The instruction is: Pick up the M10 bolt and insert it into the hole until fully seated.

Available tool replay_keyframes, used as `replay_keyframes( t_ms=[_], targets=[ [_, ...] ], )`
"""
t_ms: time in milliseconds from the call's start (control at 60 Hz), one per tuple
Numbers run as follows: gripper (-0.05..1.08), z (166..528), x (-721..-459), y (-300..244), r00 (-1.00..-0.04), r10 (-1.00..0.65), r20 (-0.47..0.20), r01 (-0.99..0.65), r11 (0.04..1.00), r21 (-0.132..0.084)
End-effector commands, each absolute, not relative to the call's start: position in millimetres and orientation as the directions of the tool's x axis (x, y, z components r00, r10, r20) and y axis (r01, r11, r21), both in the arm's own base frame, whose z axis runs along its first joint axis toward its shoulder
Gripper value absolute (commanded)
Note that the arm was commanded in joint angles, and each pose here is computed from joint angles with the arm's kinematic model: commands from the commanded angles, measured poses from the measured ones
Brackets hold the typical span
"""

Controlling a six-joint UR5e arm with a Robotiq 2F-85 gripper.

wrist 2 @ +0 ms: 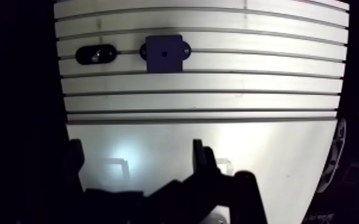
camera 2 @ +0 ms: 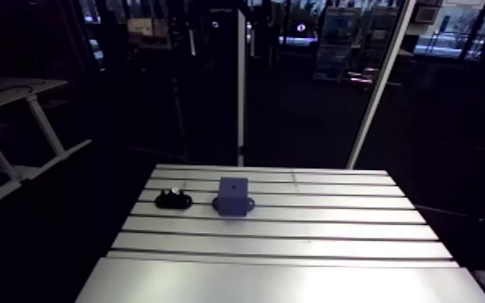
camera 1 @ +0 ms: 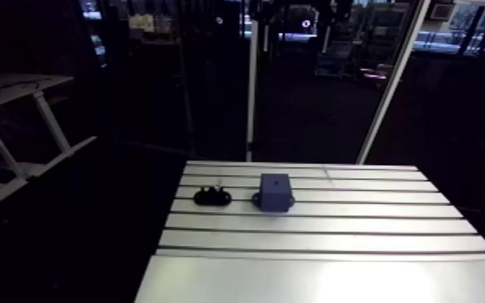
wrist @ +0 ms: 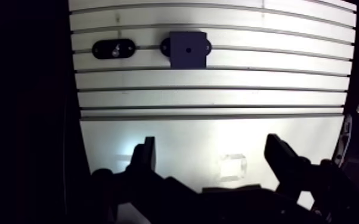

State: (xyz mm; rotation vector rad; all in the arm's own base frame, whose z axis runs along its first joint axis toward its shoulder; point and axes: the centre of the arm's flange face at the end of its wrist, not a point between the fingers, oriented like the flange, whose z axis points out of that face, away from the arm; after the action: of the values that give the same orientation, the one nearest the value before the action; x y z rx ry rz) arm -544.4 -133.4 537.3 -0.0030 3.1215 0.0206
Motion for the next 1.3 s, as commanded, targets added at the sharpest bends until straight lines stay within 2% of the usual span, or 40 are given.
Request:
replay_keyframes(
  t_ms=[17,550,750,783,850,1050,1133,1300],
  targets=[
    [0.01,533,-546,-135,-1.0,-0.004,-0.026,-0.004,1.0,0.013],
    [0.01,531,-549,-138,-1.0,-0.001,-0.018,-0.001,1.0,0.013],
    [0.01,527,-552,-144,-1.0,-0.002,0.013,-0.002,1.0,-0.021],
    [0.01,520,-555,-149,-1.0,-0.008,0.014,-0.008,0.999,-0.031],
    [0.01,514,-557,-165,-0.999,-0.034,0.025,-0.035,0.999,-0.035],
    [0.01,484,-559,-214,-0.996,-0.068,0.064,-0.07,0.997,-0.036],
    [0.01,465,-558,-239,-0.993,-0.1,0.061,-0.102,0.994,-0.039],
    [0.01,435,-563,-246,-0.995,-0.089,0.04,-0.09,0.995,-0.032]
  ],
)
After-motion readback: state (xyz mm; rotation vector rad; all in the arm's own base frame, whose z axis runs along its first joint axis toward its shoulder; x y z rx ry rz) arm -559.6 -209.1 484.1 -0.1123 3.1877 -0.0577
